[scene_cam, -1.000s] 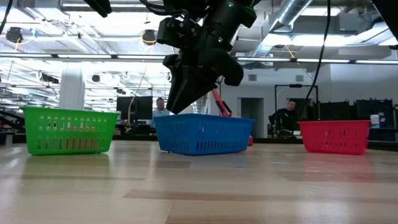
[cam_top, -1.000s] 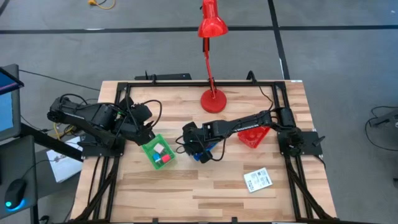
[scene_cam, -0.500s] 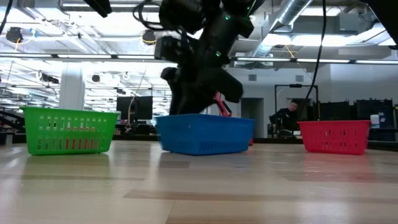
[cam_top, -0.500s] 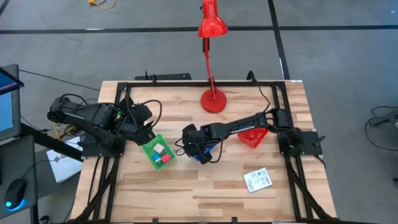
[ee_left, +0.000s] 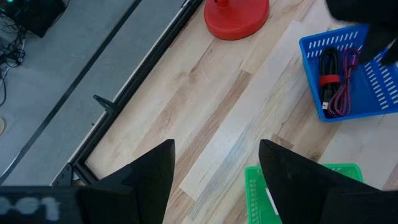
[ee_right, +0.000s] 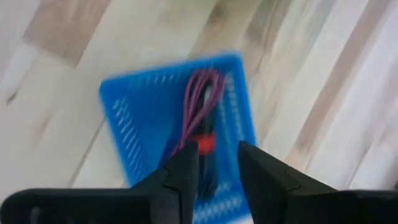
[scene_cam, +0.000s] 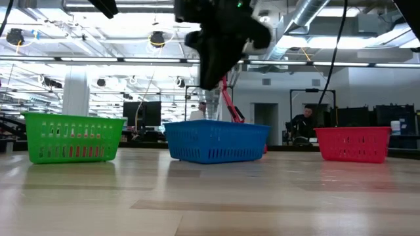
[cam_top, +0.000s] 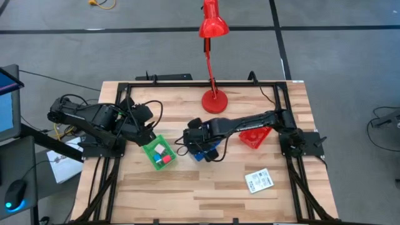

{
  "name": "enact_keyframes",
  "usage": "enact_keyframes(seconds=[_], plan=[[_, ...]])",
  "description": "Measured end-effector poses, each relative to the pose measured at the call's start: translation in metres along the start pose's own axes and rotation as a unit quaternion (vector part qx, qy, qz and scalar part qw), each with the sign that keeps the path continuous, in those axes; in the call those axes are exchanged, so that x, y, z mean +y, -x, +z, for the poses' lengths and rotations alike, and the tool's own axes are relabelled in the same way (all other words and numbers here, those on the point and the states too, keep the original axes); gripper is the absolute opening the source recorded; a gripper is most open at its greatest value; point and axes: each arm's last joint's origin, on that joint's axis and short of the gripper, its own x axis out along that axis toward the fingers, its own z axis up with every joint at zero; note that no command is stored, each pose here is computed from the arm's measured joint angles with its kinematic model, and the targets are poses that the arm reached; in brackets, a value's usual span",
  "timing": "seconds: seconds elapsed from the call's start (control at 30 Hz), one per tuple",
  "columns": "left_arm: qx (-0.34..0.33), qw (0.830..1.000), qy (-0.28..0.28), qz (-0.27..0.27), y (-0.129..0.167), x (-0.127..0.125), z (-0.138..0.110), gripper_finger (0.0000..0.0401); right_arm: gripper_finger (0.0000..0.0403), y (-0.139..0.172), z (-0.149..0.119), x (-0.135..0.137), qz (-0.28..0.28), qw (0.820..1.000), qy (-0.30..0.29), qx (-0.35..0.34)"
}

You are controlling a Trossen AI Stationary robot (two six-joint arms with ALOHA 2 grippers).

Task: Pick and place items into bin
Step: Put the card reader box into the red basket

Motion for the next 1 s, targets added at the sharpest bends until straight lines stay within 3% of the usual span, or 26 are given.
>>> enact_keyframes(seconds=[0.2,0.4,0.57,0.87,1.0], plan=[[0.0,1.0,0.0,0.0,0.0,0.0,0.0,0.0224,0.0107,0.036,-0.016,0.004,0.078,0.988,-0.087,0.096],[-0.001,1.0,0.008,0.001,0.0,0.0,0.0,0.0224,0.0107,0.052,-0.025,0.015,0.21,0.964,-0.126,0.101],[-0.003,0.997,0.077,-0.002,0.0,-0.001,0.001,0.0224,0.0107,0.081,-0.036,0.032,0.207,0.966,-0.131,0.086],[-0.056,0.991,0.122,-0.013,-0.008,-0.012,0.006,0.0224,0.0107,0.143,-0.104,0.087,0.191,0.952,-0.232,0.054],[-0.118,0.987,0.075,-0.085,-0.018,-0.037,0.015,0.0224,0.0107,0.146,-0.138,0.119,0.168,0.937,-0.303,0.034]])
